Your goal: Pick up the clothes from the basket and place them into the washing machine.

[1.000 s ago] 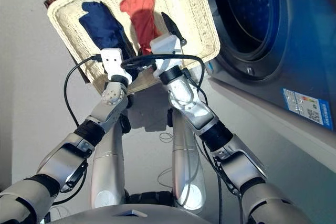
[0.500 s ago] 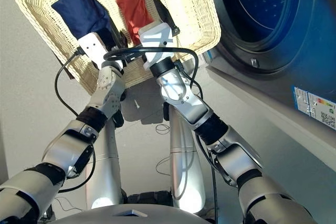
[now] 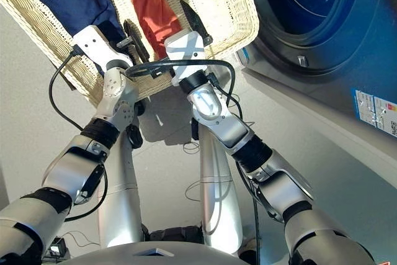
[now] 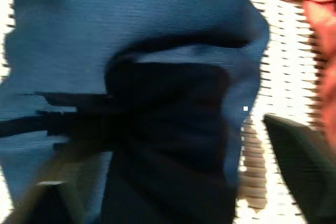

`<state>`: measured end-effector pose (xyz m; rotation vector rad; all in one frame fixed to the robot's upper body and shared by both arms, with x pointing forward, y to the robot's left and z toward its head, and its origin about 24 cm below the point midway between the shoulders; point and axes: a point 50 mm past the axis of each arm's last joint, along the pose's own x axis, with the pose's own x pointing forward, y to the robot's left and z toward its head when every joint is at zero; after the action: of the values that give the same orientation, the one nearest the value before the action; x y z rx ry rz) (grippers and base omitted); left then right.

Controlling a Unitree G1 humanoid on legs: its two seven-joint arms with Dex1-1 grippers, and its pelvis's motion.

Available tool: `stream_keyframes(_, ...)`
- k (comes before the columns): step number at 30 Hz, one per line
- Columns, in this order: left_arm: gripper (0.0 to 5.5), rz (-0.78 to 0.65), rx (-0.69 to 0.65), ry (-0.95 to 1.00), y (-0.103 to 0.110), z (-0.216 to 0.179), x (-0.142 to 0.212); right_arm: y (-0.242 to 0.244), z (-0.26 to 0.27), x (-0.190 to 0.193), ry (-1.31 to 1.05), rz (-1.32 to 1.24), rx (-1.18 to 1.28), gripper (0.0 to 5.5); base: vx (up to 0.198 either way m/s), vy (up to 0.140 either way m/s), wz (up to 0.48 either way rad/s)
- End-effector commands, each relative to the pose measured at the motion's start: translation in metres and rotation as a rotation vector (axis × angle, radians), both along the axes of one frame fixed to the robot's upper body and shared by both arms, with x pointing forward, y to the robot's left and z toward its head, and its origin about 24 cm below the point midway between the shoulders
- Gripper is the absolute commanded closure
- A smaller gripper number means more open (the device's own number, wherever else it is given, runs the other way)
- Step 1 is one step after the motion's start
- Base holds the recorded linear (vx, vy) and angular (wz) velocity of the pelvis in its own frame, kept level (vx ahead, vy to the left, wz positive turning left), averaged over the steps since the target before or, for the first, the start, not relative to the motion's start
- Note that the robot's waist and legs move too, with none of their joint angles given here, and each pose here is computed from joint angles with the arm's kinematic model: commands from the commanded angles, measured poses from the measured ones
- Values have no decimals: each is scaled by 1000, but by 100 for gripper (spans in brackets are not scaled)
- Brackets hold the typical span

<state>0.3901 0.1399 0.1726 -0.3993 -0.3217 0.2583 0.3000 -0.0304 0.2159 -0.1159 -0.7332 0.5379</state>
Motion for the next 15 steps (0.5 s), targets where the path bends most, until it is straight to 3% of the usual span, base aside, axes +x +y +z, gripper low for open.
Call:
stream_keyframes(1,550,-39,-20,129,6,-13,12,13,25,-33,-98,184,110,0,0,0,0)
stream_keyframes(15,550,-13,-20,183,22,-39,2,-4,10,-24,0,154,118,0,0,0,0)
